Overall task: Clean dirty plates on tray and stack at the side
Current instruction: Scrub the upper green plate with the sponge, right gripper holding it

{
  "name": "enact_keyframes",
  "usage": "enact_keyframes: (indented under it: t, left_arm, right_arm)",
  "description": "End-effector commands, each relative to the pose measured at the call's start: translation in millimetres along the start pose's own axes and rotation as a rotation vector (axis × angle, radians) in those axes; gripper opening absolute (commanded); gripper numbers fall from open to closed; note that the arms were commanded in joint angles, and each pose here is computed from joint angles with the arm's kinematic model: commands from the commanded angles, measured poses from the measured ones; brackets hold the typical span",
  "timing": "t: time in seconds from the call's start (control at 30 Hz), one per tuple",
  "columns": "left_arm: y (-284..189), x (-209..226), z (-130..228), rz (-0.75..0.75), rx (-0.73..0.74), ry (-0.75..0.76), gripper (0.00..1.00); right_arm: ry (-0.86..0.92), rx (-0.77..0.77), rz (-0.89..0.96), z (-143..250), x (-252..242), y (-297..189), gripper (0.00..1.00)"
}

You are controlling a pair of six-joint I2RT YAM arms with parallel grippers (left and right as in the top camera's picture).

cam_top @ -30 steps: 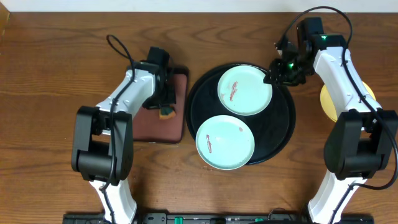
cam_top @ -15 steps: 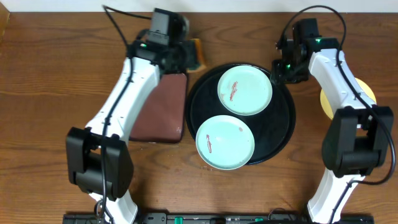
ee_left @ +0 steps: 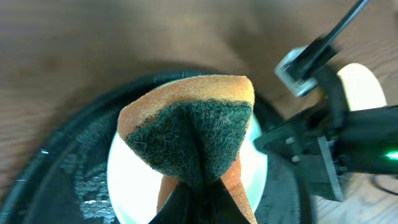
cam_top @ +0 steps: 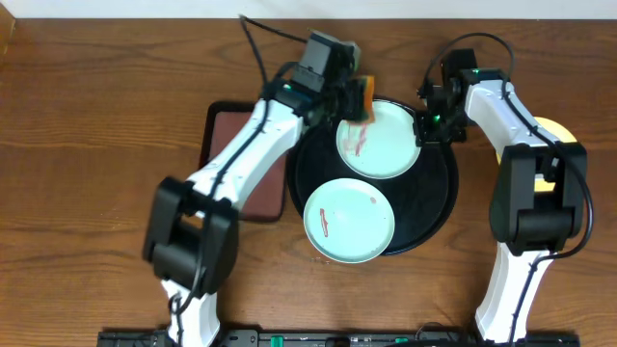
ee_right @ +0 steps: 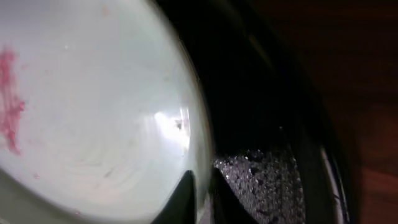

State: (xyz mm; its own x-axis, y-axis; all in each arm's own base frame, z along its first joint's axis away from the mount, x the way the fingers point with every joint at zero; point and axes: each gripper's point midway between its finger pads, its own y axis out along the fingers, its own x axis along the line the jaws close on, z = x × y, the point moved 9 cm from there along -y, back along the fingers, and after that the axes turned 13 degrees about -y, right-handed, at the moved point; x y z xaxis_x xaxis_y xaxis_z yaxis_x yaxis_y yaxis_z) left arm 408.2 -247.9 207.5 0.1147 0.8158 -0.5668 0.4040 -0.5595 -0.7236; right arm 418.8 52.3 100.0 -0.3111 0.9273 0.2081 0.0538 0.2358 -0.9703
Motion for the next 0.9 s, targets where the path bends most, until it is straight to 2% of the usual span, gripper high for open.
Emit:
enact_keyframes:
  t: [0.0,0.27,0.6,0.67,0.87]
  left_arm:
    - [24.5,-3.0,11.4,0.005,0.039,0.030,0.07]
    - [79.3,1.4,42.0,-0.008,0.120,0.050,0.07]
    - [126.7,27.0,72.2,-0.072,0.208,-0.036,0.08]
    - [128.0,40.5,71.4,-0.142,0.199,-0.025,0.07]
    - [103.6,75.9,58.9,-0.492,0.115,0.118,0.07]
  right_arm:
    - [0.002,0.043,-0.030,5.1,2.2,17.3,0.01]
    - [-0.023,0.069,-0.031,7.3,10.1,18.9,0.01]
    - [-0.040,0.077,-0.023,6.7,16.5,20.6,0.01]
    - [-0.038,0.079,-0.023,6.9,17.2,20.7,0.01]
    - [-0.032,0.093,0.008,8.6,14.7,20.5,0.01]
